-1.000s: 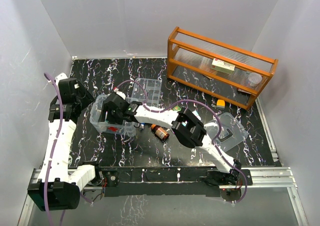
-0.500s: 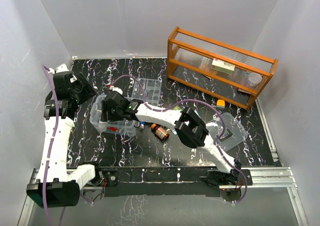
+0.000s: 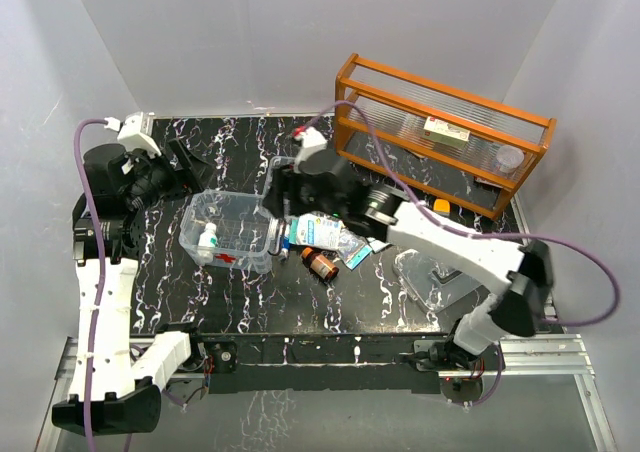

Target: Organize the medicine kit

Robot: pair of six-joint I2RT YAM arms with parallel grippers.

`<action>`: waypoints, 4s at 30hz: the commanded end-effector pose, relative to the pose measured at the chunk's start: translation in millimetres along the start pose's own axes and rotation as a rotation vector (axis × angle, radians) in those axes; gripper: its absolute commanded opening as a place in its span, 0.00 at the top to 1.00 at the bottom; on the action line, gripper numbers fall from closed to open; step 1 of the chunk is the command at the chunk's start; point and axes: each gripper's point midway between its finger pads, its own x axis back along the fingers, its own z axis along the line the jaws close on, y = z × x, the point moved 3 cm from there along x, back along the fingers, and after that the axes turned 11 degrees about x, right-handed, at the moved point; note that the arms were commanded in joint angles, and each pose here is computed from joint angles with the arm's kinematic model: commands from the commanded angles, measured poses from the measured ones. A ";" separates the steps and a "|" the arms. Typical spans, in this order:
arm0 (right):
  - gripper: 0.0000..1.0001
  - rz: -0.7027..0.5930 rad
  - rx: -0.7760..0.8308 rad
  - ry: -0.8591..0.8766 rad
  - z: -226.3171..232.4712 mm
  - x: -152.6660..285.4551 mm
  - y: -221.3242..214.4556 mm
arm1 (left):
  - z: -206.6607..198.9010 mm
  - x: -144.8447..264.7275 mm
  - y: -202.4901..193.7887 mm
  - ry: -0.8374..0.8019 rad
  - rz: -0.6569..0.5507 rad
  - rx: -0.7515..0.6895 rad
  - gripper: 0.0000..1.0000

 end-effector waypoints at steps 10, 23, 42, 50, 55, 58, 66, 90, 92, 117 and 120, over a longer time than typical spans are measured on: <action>0.41 0.307 0.115 -0.112 -106.7 53.3 -130.8 | -54.5 16.0 -12.2 -0.363 0.106 -0.075 0.23; 0.46 0.539 0.126 -0.016 -104.2 18.4 -174.1 | -50.4 14.2 -13.0 -0.342 0.094 -0.067 0.21; 0.52 0.667 0.119 0.023 -110.3 -20.2 -213.5 | -43.0 6.9 -19.0 -0.318 0.113 -0.055 0.21; 0.64 0.640 0.087 -0.008 -112.4 -19.0 -216.8 | -41.3 7.9 -21.9 -0.304 0.118 -0.050 0.21; 0.65 0.535 0.042 -0.012 -104.7 -6.7 -196.1 | -40.6 7.8 -28.5 -0.306 0.140 -0.008 0.21; 0.66 0.462 0.008 -0.023 -100.7 0.4 -183.0 | -40.5 7.3 -35.9 -0.312 0.175 0.044 0.21; 0.66 0.200 -0.174 -0.060 -89.5 27.8 -137.2 | -36.0 -11.8 -70.5 -0.390 0.318 0.292 0.21; 0.65 -0.109 -0.166 0.295 -33.7 40.6 -59.6 | -53.0 -68.9 -160.5 -0.382 0.556 0.314 0.23; 0.65 -0.106 -0.163 0.290 -35.0 41.6 -62.3 | -58.0 -68.6 -168.9 -0.400 0.575 0.305 0.22; 0.60 -0.077 -0.291 0.318 -21.1 56.1 -34.9 | -101.9 -37.6 -162.5 -0.409 0.628 0.296 0.75; 0.47 -0.074 -0.289 0.308 -23.3 56.8 -38.2 | -93.1 -35.4 -174.2 -0.411 0.668 0.250 0.75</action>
